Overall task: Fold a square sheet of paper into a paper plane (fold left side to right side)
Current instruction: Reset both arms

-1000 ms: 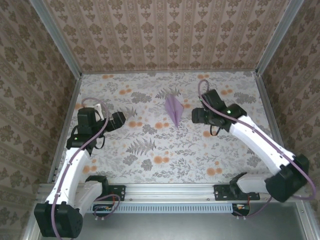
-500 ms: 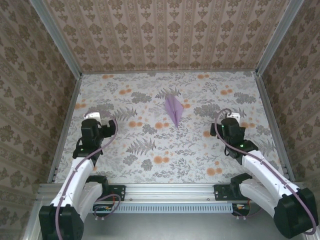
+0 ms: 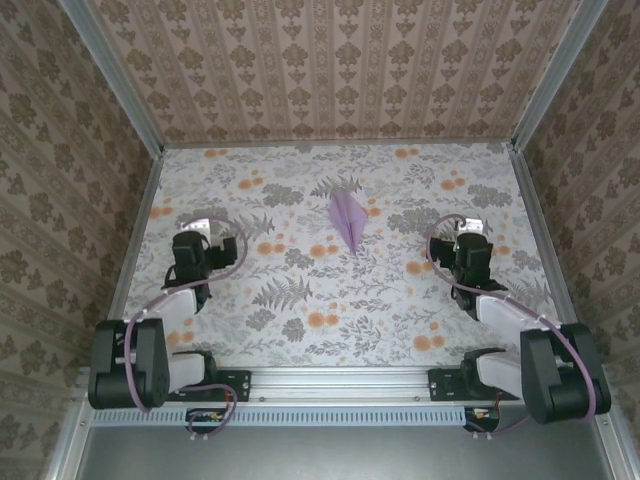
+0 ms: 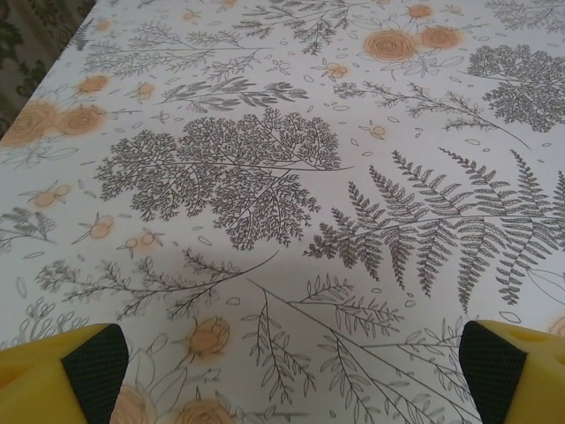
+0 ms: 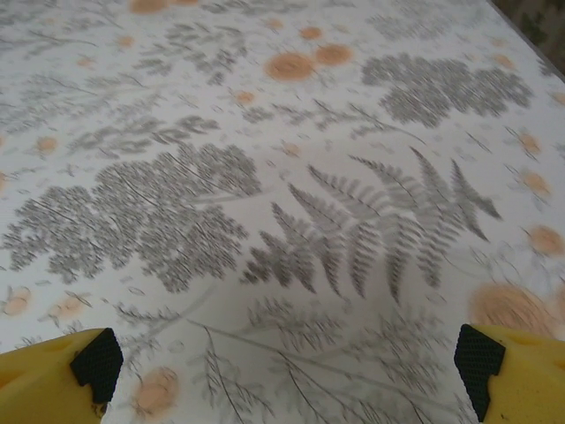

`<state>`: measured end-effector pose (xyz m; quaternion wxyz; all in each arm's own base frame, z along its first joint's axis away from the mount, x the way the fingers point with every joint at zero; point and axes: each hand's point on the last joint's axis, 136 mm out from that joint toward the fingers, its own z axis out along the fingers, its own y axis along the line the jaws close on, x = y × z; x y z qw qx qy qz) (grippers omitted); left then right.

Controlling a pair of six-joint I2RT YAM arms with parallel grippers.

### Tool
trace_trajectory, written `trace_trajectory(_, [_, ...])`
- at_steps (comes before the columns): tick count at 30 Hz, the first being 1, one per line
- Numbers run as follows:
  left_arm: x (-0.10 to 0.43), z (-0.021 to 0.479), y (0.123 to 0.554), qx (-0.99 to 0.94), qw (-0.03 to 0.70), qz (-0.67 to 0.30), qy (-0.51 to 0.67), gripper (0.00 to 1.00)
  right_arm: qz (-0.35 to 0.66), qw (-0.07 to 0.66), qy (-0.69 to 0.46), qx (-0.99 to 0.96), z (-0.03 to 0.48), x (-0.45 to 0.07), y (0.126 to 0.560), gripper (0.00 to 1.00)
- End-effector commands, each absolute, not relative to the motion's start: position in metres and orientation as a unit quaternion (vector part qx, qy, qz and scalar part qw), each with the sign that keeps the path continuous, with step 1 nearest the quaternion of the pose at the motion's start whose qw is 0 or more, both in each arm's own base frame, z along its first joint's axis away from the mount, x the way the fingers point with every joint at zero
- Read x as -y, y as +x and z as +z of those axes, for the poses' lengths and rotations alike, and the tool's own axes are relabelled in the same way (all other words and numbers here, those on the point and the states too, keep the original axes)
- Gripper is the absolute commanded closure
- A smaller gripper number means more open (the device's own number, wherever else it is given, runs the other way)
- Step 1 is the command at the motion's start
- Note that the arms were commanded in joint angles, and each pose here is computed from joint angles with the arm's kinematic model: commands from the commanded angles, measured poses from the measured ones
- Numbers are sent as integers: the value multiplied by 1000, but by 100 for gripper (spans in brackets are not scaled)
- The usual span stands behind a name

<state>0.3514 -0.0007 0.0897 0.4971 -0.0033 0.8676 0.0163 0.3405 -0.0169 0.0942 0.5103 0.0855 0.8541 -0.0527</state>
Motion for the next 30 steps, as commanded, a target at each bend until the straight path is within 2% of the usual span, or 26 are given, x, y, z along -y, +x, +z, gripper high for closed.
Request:
trace_trajectory(1, [8,120,373,-823,567,-3,32,0,-21,579,46,-813,128,3,369,0])
trace_trajectory(8, [9,119,381,-804,592,-27,54,0,-8,580,3,-815,128,-8,386,0])
trace_trajectory(12, [9,103,387,-787,613,-29,63,0,-7,587,4,-809,106,-4,392,0])
trace_trajectory(19, [13,99,388,-800,595,-40,71,0,-4,570,23,-821,96,4,401,0])
trace_trajectory(22, [9,95,398,-818,572,-14,59,0,-4,569,24,-822,96,4,401,0])
trace_trajectory(30, [7,95,400,-820,569,7,52,0,-7,572,23,-820,98,4,400,0])
